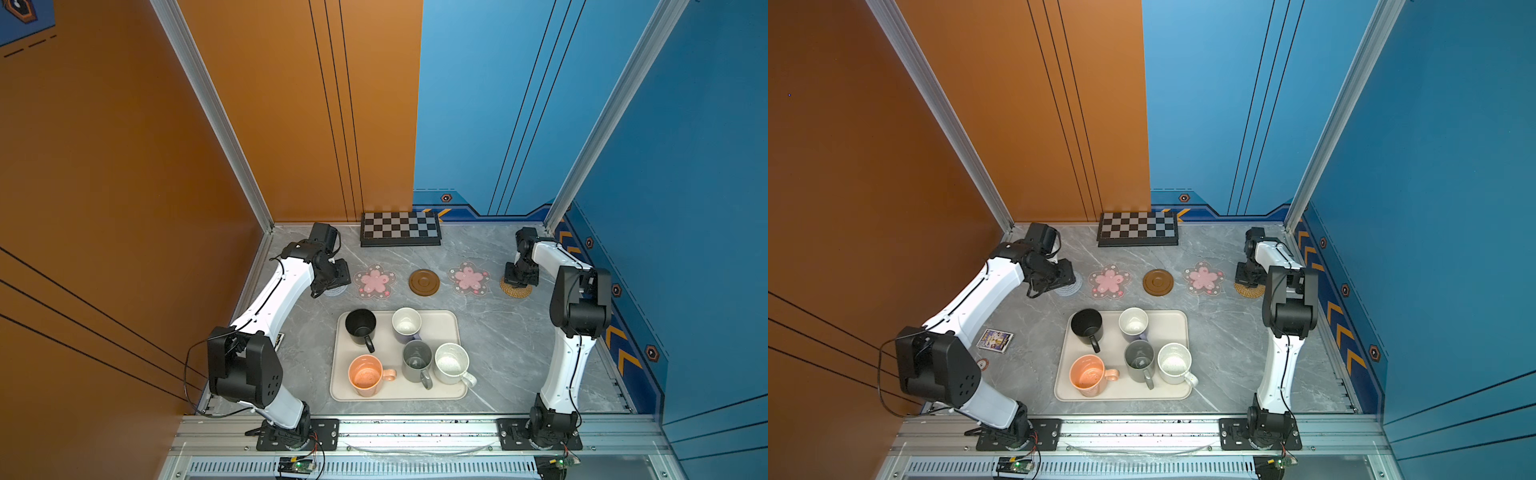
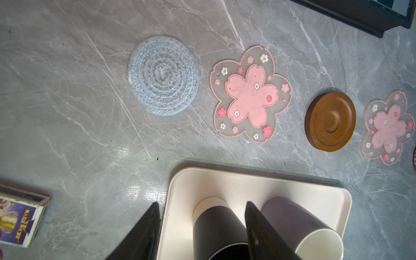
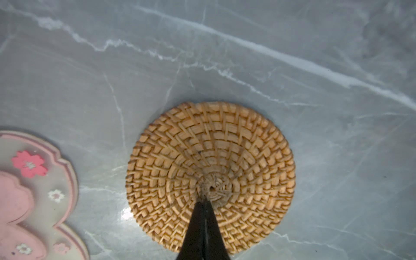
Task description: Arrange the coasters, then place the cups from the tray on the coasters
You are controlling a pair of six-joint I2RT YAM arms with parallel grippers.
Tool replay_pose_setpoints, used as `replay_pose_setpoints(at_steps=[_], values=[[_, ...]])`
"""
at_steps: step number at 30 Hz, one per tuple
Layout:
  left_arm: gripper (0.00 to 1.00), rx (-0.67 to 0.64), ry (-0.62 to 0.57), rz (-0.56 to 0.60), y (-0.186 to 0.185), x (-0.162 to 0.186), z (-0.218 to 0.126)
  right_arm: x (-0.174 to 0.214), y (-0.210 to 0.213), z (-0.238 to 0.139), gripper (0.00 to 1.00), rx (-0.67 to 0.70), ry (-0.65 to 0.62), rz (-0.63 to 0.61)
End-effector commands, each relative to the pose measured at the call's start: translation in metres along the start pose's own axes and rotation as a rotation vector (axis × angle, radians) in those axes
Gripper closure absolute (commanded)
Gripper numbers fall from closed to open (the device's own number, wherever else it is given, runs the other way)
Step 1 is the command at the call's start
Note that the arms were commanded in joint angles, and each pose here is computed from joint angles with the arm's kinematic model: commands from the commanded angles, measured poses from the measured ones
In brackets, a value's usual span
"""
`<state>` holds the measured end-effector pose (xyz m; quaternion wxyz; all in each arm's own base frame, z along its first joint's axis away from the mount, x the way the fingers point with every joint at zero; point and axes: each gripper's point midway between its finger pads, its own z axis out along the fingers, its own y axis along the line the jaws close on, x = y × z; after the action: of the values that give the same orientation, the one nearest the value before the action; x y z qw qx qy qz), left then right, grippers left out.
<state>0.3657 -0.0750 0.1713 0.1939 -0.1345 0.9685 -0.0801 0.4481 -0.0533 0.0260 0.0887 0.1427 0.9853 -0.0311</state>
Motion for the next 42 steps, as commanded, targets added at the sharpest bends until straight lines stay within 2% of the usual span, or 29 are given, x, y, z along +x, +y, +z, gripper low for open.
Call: replay_pose_setpoints(at_steps=[1,14,19,24,30,34,42], values=[[0.39,-0.015,0.005,-0.008,0.004,0.006,-0.004,0.006,0.003,0.014,1.00,0.005,0.042,-0.011],[0.39,-0.010,0.007,-0.005,0.001,0.004,-0.003,0.015,0.003,0.008,1.00,0.014,0.043,-0.055],[0.39,-0.007,0.013,0.003,-0.003,0.006,-0.001,0.012,0.009,-0.002,0.89,-0.021,0.023,-0.041],[0.39,-0.011,0.012,0.008,-0.003,0.006,-0.001,0.008,0.016,-0.014,0.84,-0.067,0.002,-0.024],[0.39,0.002,0.009,0.010,-0.006,0.005,-0.003,0.004,0.016,-0.023,0.83,-0.071,-0.026,-0.016],[0.39,0.006,0.003,0.013,-0.007,0.005,-0.005,-0.003,0.012,-0.043,0.83,-0.066,-0.076,-0.010],[0.39,0.011,-0.008,0.013,-0.006,0.006,-0.010,0.003,0.012,-0.051,0.82,-0.076,-0.082,-0.009]])
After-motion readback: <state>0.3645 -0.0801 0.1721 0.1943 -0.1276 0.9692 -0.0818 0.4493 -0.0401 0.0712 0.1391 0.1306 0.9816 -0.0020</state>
